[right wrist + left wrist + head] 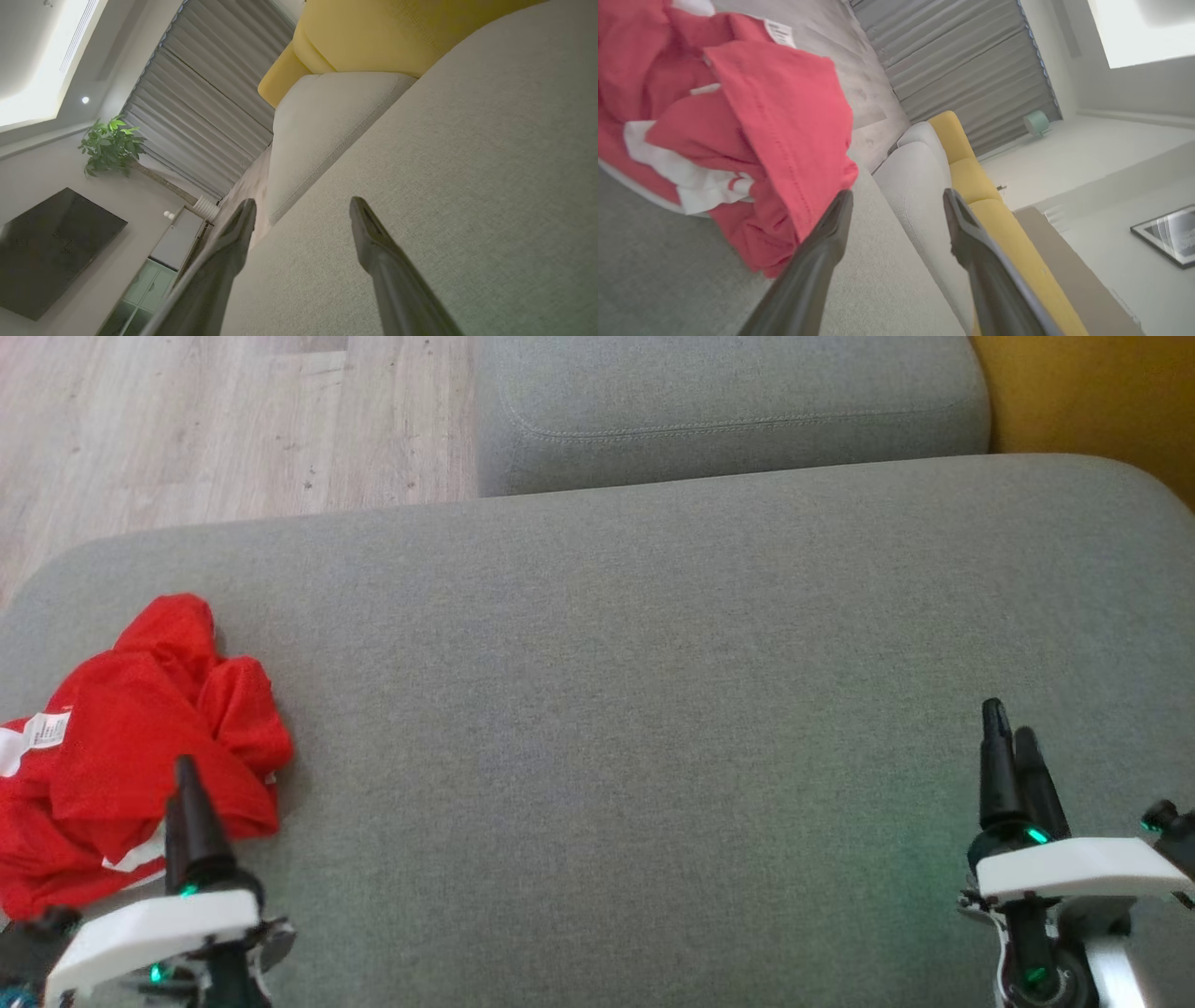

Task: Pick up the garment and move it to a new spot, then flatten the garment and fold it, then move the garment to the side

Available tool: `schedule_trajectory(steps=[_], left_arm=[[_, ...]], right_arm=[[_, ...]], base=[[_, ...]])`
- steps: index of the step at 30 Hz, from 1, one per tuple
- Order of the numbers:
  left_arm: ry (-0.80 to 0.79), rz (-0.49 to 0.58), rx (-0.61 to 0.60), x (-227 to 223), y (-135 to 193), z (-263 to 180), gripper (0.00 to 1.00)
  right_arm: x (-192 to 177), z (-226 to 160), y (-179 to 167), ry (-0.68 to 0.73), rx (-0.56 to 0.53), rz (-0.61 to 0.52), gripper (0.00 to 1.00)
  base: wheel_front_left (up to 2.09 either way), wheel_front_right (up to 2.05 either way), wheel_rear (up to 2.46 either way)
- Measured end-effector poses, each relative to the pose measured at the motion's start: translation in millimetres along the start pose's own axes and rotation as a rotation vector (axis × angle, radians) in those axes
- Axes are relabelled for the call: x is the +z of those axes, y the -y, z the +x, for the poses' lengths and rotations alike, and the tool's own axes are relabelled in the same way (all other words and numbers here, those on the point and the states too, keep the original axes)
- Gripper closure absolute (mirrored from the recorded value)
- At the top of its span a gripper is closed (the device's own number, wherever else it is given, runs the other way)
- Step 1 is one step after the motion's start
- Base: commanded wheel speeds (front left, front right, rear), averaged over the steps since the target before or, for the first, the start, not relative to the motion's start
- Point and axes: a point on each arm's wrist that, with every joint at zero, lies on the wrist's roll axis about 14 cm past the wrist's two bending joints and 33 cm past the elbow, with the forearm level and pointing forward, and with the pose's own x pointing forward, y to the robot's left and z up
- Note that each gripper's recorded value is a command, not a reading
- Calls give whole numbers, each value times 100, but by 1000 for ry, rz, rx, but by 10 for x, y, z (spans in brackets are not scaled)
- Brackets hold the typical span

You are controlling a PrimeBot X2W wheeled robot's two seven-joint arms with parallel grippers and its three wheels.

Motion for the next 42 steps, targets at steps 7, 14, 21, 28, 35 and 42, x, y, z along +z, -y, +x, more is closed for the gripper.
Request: schedule_trajectory(steps=[7, 14, 21, 28, 35, 42], left_arm=[[-44, 207, -63, -188, 202, -4, 0], [-69, 383, -100, -343, 305, -26, 0], [-89, 525, -122, -454, 337, -42, 0], [-103, 693, -148, -533, 355, -65, 0], [-139, 844, -203, -717, 387, -133, 0], [-151, 958, -239, -827, 400, -172, 0]], right_arm=[[-45, 3, -51, -8, 20, -130, 0], [-80, 6, -80, -14, 35, -248, 0], [-122, 21, -149, -19, 65, -369, 0], [-96, 49, -254, 4, 104, -481, 0], [-109, 39, -345, 15, 141, -586, 0], [-127, 23, -384, 23, 164, -689, 0]], base=[[0, 0, 0], [0, 0, 0], [0, 0, 0], [0, 0, 0], [0, 0, 0], [0, 0, 0]])
